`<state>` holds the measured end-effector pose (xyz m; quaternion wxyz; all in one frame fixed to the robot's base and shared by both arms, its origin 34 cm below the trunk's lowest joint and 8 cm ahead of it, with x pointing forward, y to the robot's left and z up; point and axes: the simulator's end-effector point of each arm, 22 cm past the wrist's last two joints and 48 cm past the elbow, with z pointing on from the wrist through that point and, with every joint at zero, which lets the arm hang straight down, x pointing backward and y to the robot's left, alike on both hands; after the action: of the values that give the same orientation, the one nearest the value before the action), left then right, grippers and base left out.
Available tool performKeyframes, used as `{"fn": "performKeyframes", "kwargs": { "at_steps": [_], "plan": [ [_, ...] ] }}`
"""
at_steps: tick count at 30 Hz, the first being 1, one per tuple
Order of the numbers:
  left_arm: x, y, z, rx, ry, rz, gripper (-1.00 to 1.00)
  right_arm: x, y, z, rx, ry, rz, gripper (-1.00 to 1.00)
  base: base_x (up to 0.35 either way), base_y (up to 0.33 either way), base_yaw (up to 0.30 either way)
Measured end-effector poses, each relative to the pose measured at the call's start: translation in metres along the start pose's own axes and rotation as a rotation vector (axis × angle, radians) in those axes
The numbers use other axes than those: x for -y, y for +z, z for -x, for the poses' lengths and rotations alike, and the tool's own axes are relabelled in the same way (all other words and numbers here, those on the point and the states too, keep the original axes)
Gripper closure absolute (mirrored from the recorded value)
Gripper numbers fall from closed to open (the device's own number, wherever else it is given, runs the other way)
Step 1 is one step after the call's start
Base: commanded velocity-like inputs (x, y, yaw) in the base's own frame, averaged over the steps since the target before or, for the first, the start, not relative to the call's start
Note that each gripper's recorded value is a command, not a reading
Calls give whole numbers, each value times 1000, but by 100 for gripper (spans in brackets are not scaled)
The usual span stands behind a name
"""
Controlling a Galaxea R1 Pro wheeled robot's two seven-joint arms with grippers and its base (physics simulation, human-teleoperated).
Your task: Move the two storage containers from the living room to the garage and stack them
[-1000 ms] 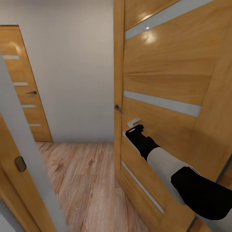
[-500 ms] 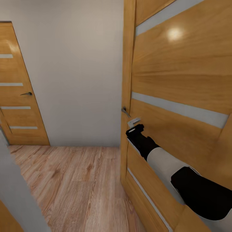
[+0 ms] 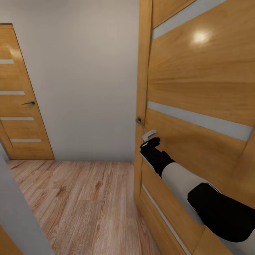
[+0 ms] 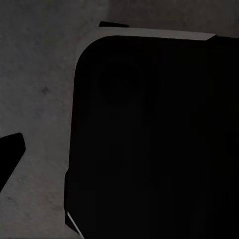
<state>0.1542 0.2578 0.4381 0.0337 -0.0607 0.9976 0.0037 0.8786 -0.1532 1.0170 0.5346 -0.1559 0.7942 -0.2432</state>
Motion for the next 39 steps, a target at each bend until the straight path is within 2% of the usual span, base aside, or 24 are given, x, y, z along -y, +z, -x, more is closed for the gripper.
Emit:
{"fn": "performKeyframes", "kwargs": {
  "at_steps": [3,6,8,22,28,34,36,39],
  "plan": [
    [0,0,0,0,-1,0,-100,0,4,-15,-35,-10,-3,-100,0,0,0],
    [0,0,0,0,-1,0,-100,0,5,-17,-39,-17,-6,-100,0,0,0],
    [0,0,0,0,0,0,-100,2,6,-16,-45,4,-1,-100,0,0,0],
    [1,0,0,-1,-2,-1,-100,20,7,2,-25,20,-21,-100,0,0,0],
    [0,0,0,-1,-2,0,-100,45,14,0,-34,36,-50,-100,0,0,0],
    [0,0,0,0,-2,1,-100,36,9,11,-18,45,-35,-100,0,0,0],
    [0,0,0,-1,-2,0,-100,25,4,19,-5,47,-19,-100,0,0,0],
    [0,0,0,0,-2,1,-100,24,3,21,-4,47,-18,-100,0,0,0]
  ]
}}
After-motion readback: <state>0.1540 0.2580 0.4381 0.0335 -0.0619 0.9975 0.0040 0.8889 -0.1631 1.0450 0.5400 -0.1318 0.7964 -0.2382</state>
